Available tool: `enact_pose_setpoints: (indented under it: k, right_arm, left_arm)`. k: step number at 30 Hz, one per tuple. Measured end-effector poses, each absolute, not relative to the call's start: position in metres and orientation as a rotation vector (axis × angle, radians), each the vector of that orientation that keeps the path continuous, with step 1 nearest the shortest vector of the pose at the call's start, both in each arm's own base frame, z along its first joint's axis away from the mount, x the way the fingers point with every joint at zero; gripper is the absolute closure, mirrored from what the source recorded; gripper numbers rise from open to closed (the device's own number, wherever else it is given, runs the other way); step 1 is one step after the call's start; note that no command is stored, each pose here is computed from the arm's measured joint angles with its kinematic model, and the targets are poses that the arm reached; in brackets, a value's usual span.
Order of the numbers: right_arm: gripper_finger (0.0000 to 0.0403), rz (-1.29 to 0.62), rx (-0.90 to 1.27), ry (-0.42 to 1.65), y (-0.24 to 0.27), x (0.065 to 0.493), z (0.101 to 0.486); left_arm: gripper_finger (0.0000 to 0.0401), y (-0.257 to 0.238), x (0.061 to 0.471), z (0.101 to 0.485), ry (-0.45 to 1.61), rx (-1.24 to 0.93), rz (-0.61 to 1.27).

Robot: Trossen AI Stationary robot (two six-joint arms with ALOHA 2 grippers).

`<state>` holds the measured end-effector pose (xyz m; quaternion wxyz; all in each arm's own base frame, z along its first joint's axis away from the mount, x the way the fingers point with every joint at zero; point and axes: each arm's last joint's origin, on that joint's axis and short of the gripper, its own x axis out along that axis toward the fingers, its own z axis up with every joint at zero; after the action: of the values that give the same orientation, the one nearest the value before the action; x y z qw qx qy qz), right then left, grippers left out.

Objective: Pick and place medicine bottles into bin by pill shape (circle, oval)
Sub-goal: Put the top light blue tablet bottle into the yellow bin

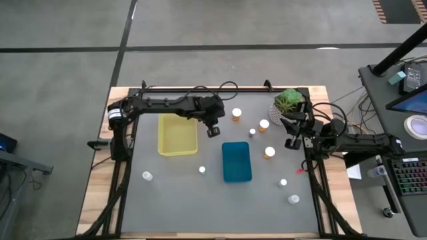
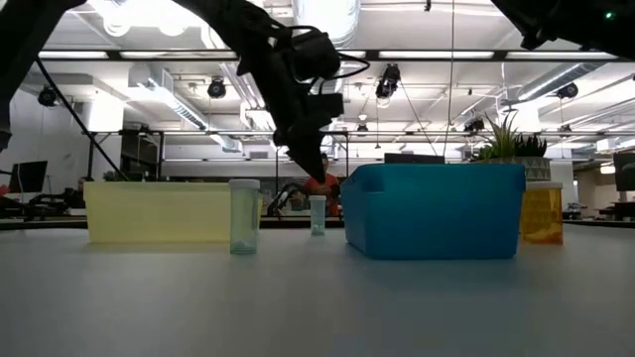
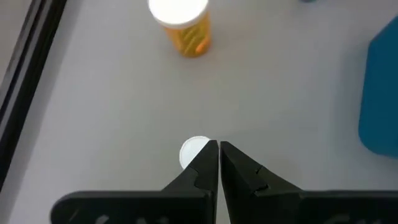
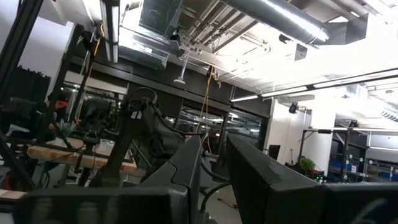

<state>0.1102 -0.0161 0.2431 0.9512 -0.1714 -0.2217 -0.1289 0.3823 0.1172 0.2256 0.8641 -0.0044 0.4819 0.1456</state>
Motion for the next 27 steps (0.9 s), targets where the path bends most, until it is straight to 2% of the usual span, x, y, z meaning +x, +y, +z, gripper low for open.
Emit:
enact_pose_setpoints:
  k: [9,12,15,27]
  right_arm:
    - [0.0335,-0.263,-0.355,-0.437,-0.0163,0.1108,0.2421]
    - [0.0335,-0.263,-0.355,-0.437,-0.0163,0.1108,0.2421]
    - [0.0335,-0.263,-0.355,-0.437,-0.0163,0.1108,0.2421]
    - [0.0335,-0.265,-0.363,-0.436,-0.0163,0.1108,0.2420]
  left_arm:
    - [0.0401,0.1173,0.3822,0.2255,1.013,0.011,0.294]
    - [0.0387,0.1173,0.3821,0.2253,1.014,0.012,0.293]
    - [0.0354,0.1172,0.3822,0.2253,1.017,0.031,0.283]
    - [0.0173,0.1194,0.3842,0.2247,0.985,0.067,0.333]
